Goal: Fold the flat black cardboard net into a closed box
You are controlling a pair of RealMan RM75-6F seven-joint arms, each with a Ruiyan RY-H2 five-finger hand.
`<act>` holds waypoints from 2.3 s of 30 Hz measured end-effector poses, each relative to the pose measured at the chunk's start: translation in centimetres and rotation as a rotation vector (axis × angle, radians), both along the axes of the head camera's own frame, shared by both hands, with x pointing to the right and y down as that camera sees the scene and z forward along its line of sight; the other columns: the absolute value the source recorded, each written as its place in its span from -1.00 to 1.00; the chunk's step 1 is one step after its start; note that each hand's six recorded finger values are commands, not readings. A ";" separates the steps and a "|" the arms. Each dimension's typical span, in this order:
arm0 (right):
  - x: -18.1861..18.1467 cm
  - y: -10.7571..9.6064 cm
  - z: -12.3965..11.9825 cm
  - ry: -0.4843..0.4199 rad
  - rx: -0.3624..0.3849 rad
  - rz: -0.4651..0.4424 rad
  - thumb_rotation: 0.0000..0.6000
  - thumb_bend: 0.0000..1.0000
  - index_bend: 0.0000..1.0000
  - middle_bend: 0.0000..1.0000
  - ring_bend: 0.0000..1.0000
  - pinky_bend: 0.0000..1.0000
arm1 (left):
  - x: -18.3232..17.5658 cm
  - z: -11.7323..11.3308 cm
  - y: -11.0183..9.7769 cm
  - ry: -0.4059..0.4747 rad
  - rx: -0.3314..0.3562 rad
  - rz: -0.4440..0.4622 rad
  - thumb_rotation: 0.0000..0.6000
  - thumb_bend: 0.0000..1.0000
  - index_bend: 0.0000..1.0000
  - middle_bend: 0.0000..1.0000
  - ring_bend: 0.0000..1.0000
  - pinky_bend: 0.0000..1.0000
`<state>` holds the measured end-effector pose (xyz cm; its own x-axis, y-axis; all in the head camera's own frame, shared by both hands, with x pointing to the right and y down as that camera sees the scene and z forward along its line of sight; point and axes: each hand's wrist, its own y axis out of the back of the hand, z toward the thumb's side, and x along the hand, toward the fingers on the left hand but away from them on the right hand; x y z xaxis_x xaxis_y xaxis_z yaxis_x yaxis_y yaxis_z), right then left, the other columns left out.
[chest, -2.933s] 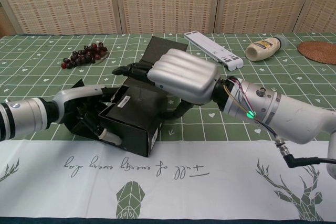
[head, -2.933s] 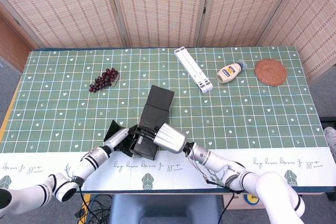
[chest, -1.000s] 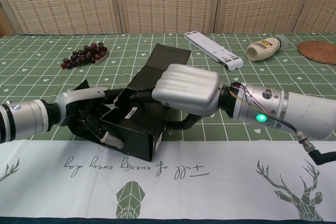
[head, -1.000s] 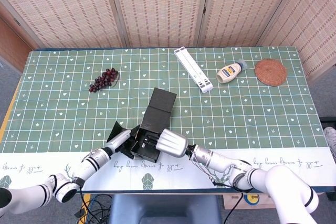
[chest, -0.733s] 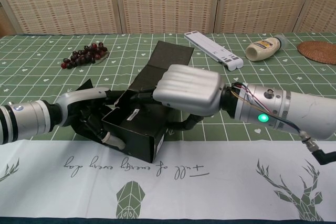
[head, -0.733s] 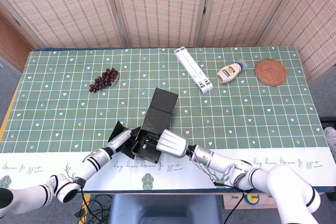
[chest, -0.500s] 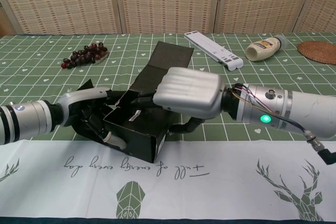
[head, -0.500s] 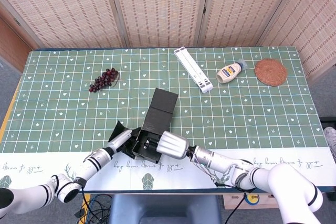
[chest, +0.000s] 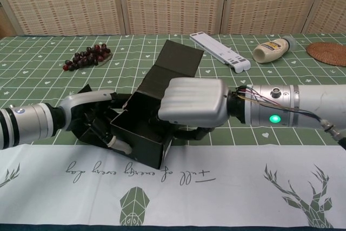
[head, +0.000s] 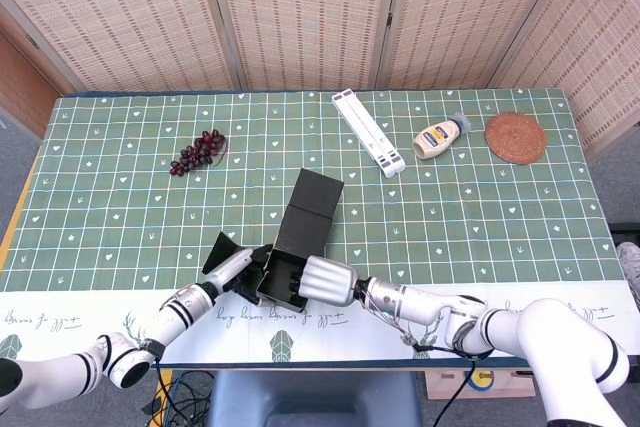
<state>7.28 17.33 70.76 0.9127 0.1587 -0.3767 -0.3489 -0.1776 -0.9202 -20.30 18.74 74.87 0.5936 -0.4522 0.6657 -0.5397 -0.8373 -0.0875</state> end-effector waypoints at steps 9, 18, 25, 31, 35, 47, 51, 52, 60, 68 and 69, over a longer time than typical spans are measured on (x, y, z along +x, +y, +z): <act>-0.3 -0.4 -0.4 0.026 -0.009 -0.035 1.00 0.44 0.41 0.32 0.58 0.89 | 0.3 -0.4 0.4 0.008 -0.015 0.010 1.00 -0.82 -0.65 -0.64 0.21 0.84; -0.3 -0.5 -0.4 0.047 -0.016 -0.055 1.00 0.55 0.64 0.50 0.59 0.89 | 0.4 -0.4 0.6 0.009 -0.030 0.006 1.00 -0.82 -0.66 -0.64 0.21 0.84; 0.2 -0.7 -0.4 0.053 0.006 -0.053 1.00 0.13 -0.20 -0.20 0.56 0.90 | 0.3 -0.2 0.6 -0.002 -0.033 -0.009 1.00 -0.82 -0.66 -0.64 0.22 0.84; 0.8 -0.8 -0.7 0.054 0.027 -0.026 1.00 0.04 -0.94 -0.80 0.46 0.91 | 0.3 -0.2 0.5 -0.013 -0.027 -0.020 1.00 -0.82 -0.75 -0.64 0.21 0.84; 1.1 -1.1 -1.1 0.044 0.031 0.006 1.00 0.03 -1.00 -0.91 0.41 0.91 | 0.3 -0.5 0.5 -0.020 -0.010 -0.021 1.00 -0.82 -0.92 -0.79 0.13 0.84; 3.5 -2.3 -3.6 -0.009 -0.044 0.175 1.00 0.03 -1.00 -0.82 0.39 0.91 | -1.1 -2.5 -0.6 -0.073 0.109 0.012 1.00 -0.82 -1.00 -1.00 0.04 0.83; 5.3 -2.7 -4.2 -0.015 -0.136 0.281 1.00 0.02 -1.00 -0.73 0.39 0.91 | -2.1 -3.4 -1.0 -0.107 0.174 0.028 1.00 -0.82 -1.00 -1.00 0.03 0.83; 5.8 -2.7 -4.3 -0.012 -0.162 0.308 1.00 0.02 -1.00 -0.72 0.39 0.91 | -2.4 -3.7 -1.1 -0.113 0.188 0.026 1.00 -0.82 -1.00 -1.00 0.02 0.83; 9.8 -2.2 -3.2 0.058 -0.301 0.453 1.00 0.02 -1.00 -0.67 0.39 0.91 | -4.6 -5.6 -2.6 -0.146 0.262 -0.037 1.00 -0.82 -1.00 -1.00 0.02 0.83; 8.4 -2.3 -0.4 0.125 -0.348 0.462 1.00 0.03 -1.00 -0.68 0.40 0.93 | -6.3 -6.8 -3.2 -0.165 0.315 -0.089 1.00 -0.82 -1.00 -1.00 0.02 0.83; 8.0 -2.5 -0.1 0.128 -0.352 0.463 1.00 0.04 -1.00 -0.69 0.40 0.93 | -6.5 -6.9 -3.2 -0.166 0.316 -0.094 1.00 -0.82 -1.00 -1.00 0.02 0.83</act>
<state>15.26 14.86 70.70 0.7218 0.3752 -0.5815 -0.2666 -0.6246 -0.7340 -26.84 15.52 67.94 0.4349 -0.6983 0.5685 -0.5699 -0.7022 -0.4267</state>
